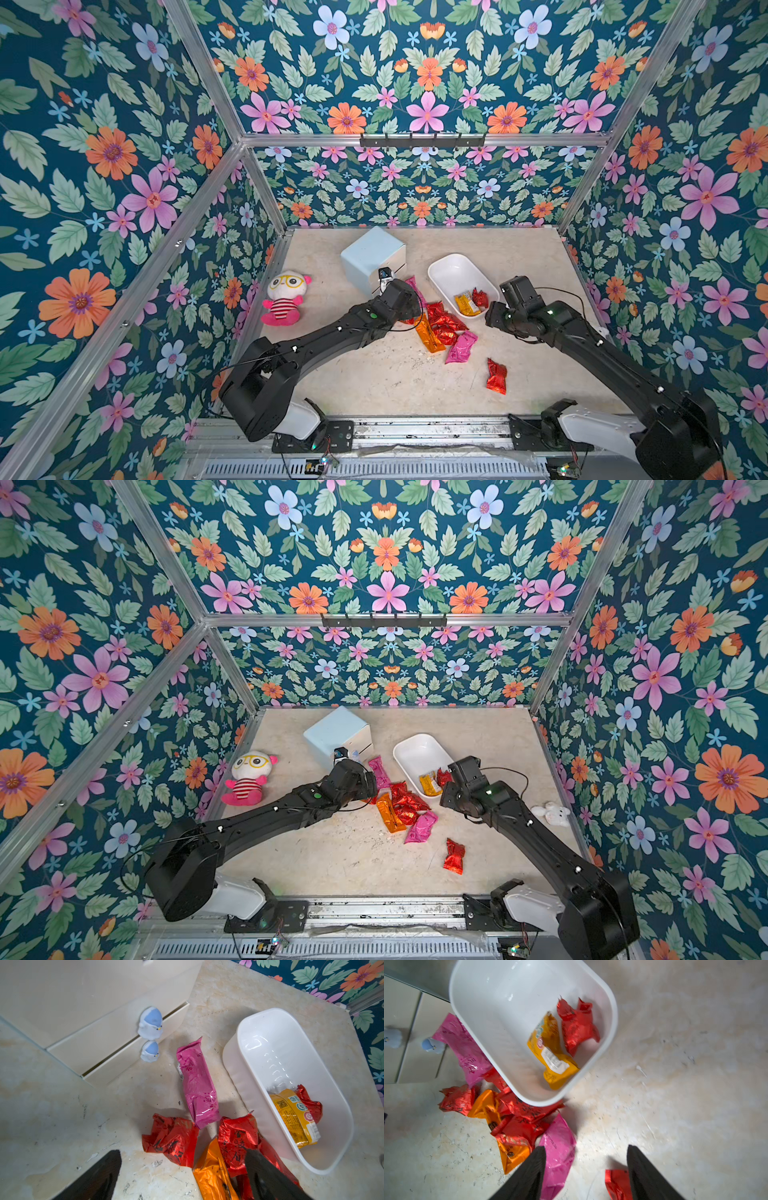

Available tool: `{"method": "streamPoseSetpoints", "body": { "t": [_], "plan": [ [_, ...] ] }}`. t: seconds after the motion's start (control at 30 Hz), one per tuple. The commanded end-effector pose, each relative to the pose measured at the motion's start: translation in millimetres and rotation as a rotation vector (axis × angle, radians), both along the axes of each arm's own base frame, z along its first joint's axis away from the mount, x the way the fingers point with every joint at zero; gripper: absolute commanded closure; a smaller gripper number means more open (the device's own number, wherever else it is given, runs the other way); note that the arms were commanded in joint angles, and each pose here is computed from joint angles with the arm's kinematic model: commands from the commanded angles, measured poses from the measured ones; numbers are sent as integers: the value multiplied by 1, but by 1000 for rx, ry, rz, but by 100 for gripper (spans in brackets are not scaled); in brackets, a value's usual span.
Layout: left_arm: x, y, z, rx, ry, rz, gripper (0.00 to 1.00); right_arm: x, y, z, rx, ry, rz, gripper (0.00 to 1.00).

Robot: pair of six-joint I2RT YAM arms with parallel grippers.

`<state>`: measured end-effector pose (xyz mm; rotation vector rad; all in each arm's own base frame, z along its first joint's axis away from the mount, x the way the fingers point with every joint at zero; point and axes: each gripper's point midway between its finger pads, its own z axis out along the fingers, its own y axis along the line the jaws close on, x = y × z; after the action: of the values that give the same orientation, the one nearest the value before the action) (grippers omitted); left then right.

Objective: Put the tea bags into the storage box
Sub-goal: Pick up the tea bag from the center of the board.

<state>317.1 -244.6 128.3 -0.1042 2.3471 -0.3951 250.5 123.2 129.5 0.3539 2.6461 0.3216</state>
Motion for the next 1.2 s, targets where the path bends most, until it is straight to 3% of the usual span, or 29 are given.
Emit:
{"method": "streamPoseSetpoints", "body": {
  "t": [0.0, 0.33, 0.67, 0.87, 1.03, 1.17],
  "plan": [
    [0, -11, 2, -2, -2, -58, 1, -35, -20, -20, -28, 118, -84, 30],
    [-5, -17, -6, -4, 26, -86, 1, -81, -6, -71, 25, 264, -82, 25],
    [-9, -12, -10, 5, 31, -78, 1, -92, 0, -95, 72, 302, -77, 25],
    [-9, -8, -11, 2, 31, -58, 1, -98, -2, -107, 62, 325, -67, 35],
    [-10, -3, -11, 19, 31, -43, 1, -99, 3, -109, 95, 322, -43, 53],
    [-10, 0, -11, 23, 27, -28, 1, -95, 2, -104, 86, 291, -38, 63]
  ]
}}
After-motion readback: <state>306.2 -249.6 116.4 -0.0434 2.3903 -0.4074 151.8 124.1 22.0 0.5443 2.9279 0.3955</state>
